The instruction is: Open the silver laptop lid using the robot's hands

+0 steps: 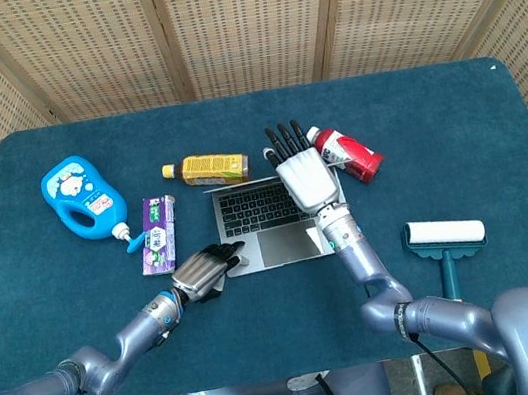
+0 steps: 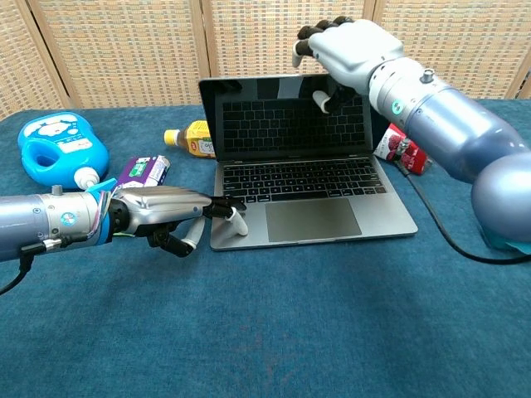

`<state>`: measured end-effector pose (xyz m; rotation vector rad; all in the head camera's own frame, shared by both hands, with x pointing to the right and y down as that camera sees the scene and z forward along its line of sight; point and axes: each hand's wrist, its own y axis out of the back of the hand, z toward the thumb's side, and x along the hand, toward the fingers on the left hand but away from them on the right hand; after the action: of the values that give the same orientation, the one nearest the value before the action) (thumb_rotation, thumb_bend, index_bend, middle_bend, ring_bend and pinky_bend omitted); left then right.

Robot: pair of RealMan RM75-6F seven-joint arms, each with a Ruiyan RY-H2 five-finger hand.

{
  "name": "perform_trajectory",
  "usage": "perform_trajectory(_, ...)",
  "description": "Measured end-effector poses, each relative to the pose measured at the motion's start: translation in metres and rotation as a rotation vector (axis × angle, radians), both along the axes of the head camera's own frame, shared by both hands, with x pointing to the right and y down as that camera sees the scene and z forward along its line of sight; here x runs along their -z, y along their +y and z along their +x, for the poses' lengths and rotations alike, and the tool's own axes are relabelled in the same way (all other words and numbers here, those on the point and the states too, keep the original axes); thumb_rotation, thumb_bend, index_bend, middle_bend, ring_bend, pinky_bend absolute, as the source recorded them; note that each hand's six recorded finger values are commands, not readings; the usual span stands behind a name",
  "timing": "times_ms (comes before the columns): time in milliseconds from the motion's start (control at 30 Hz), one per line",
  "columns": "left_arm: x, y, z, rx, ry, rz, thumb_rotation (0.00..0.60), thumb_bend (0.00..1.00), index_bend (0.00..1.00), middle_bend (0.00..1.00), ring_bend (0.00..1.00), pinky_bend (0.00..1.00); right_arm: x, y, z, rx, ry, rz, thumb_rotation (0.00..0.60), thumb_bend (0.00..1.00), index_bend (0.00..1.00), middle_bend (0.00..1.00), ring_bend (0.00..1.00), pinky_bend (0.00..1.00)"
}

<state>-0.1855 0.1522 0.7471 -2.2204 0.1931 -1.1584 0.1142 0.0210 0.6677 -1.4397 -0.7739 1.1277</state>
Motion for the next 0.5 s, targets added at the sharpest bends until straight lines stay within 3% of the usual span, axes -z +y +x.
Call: perform_trajectory(500, -0.003, 0.0, -0.002, -0.003, -0.024, -0.004, 0.6, 1.0, 0.2, 0.03, 0.12, 0.12, 0.009, -0.029, 0.036, -0.069, 0.044, 0.035, 0.6, 0.63, 0.27, 0.14, 0.05, 0.06)
